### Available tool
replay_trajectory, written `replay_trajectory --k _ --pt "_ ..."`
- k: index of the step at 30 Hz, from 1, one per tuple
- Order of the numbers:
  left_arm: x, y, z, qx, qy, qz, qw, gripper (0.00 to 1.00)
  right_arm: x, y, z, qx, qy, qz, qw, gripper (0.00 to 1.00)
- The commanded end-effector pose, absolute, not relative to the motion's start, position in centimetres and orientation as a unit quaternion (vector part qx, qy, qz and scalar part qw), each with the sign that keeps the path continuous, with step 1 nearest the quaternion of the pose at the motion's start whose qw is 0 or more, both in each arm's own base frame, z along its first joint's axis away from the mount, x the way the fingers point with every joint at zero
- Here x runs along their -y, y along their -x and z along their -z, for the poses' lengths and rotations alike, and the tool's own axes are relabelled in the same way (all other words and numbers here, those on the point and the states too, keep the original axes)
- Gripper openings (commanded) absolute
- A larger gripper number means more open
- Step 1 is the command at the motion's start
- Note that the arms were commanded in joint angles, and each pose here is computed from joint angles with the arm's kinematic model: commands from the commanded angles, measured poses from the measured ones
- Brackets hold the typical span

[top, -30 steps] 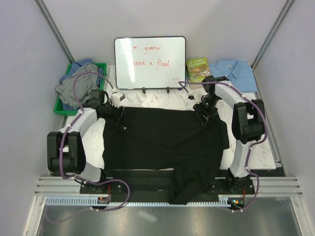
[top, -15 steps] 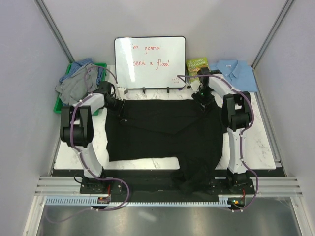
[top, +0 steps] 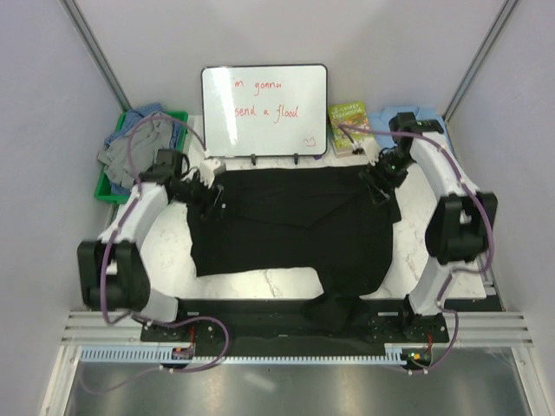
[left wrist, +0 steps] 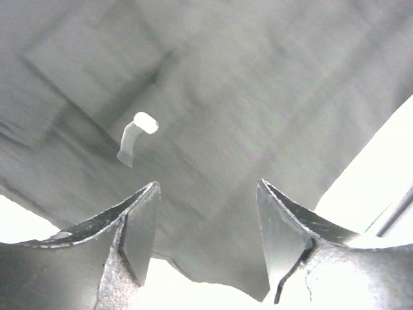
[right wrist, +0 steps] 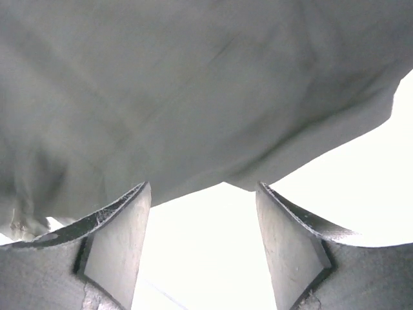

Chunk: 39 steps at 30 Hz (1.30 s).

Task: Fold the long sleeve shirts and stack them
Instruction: Fold the shirt

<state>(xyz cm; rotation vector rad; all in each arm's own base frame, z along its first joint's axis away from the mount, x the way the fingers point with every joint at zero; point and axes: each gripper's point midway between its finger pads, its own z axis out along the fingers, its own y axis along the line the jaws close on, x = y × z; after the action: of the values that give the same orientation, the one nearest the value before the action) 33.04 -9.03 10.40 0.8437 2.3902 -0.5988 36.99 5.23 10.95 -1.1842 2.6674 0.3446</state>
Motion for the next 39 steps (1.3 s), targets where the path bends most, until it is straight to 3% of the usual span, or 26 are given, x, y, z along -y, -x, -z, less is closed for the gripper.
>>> replay_trajectory --k 1,7,10,18,23,28,34,39 --pt "9.9 -25.4 -10.6 -0.83 -0.425 0.259 0.254 0.71 -6.0 -26.0 -13.7 -0.819 0.533 -0.201 0.068 0.74" --pt "8.7 -21.7 -8.3 -0.827 -0.455 0.234 0.235 0.72 -5.1 -16.7 -11.2 -0.707 0.683 -0.178 0.035 0.75" --pt "8.6 -21.4 -7.9 -0.832 -0.449 0.231 0.23 0.72 -5.2 -15.5 -9.4 -0.66 0.737 -0.147 0.025 0.76" --pt "8.5 -21.5 -7.2 -0.845 -0.427 0.229 0.226 0.72 -4.8 -18.5 -6.5 -0.585 0.806 -0.067 0.063 0.79" --pt "8.2 -21.6 -7.0 -0.85 -0.422 0.221 0.226 0.72 -3.7 -15.8 -5.2 -0.531 0.843 -0.069 0.045 0.83" --pt "8.0 -21.7 -6.8 -0.857 -0.412 0.214 0.223 0.73 -4.5 -16.2 -4.0 -0.51 0.854 -0.048 0.095 0.84" --pt "7.8 -21.6 -6.3 -0.861 -0.408 0.21 0.218 0.73 -7.1 -15.6 -4.8 -0.512 0.845 -0.085 0.131 0.89" --pt "7.7 -21.6 -6.0 -0.863 -0.406 0.207 0.216 0.73 -8.9 -15.3 -5.2 -0.524 0.831 -0.097 0.161 0.87"
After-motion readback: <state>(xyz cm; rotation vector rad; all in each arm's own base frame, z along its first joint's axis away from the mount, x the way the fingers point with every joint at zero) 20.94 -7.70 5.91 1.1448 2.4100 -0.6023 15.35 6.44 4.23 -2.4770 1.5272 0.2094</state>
